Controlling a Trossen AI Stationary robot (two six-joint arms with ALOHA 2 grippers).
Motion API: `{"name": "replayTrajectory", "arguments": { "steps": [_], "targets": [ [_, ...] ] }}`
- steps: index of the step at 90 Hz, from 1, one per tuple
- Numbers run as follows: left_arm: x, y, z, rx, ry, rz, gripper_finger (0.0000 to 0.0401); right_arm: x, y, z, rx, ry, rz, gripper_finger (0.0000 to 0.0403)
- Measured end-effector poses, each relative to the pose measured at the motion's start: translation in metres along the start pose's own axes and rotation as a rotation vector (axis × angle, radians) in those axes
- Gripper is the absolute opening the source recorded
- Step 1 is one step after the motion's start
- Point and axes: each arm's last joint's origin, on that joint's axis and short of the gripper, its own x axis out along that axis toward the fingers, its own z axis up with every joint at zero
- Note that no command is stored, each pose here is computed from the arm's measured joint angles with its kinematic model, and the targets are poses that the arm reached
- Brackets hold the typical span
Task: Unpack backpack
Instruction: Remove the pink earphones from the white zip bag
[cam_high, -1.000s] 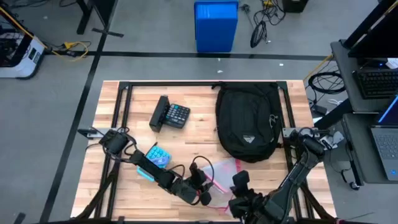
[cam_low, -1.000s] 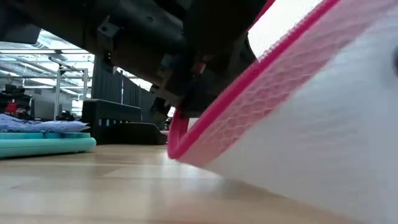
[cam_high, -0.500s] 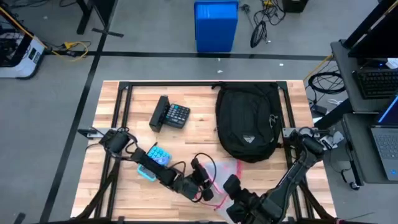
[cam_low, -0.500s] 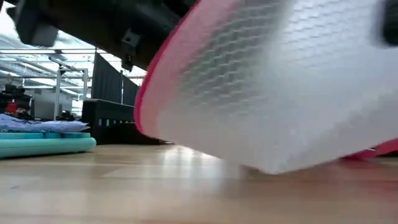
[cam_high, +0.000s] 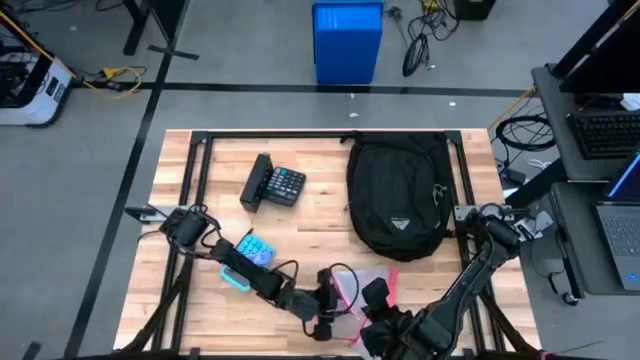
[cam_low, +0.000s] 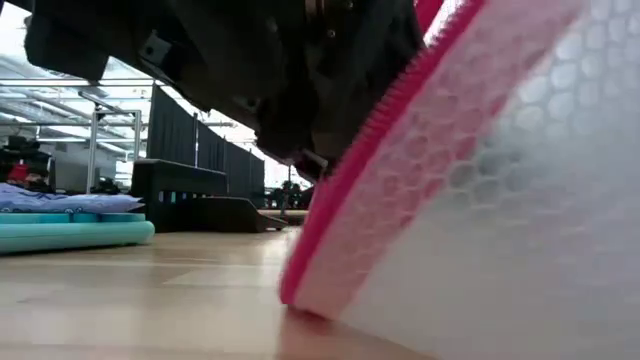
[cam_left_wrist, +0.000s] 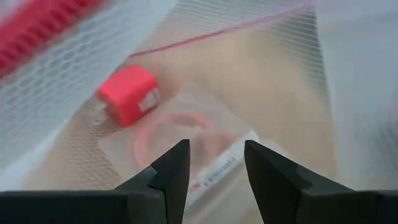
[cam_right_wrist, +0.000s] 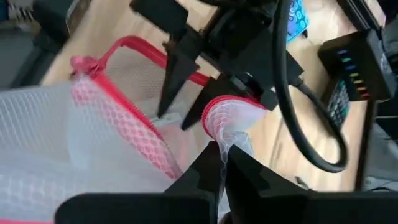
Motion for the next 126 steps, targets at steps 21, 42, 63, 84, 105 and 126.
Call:
{"name": "replayTrajectory", "arguments": {
  "steps": [21,42,63,84,105,126],
  "targets": [
    [-0.002,-0.007,0.009,0.04,-0.096,-0.049,0.0141,0.0,-0.001,-0.004,-0.116,0.031,-0.007,0.0],
    [0.0,-0.002,0.004,0.086,-0.015,-0.101,0.0141,0.001,-0.003,-0.003,-0.126,0.032,-0.015,0.0],
    [0.001,-0.002,0.003,0.234,0.019,-0.104,0.0141,0.001,-0.002,-0.002,-0.118,0.022,-0.013,0.0],
    [0.002,0.0,-0.003,0.431,0.134,-0.098,0.0141,0.001,-0.002,-0.001,-0.115,0.011,-0.011,0.0],
    [0.007,0.017,-0.002,0.441,0.178,-0.077,0.0141,0.003,-0.004,0.004,-0.115,-0.023,-0.006,0.0],
    [0.015,0.033,-0.004,0.274,0.225,-0.25,0.0141,0.007,-0.008,0.006,-0.109,-0.026,-0.007,0.0]
  ]
}}
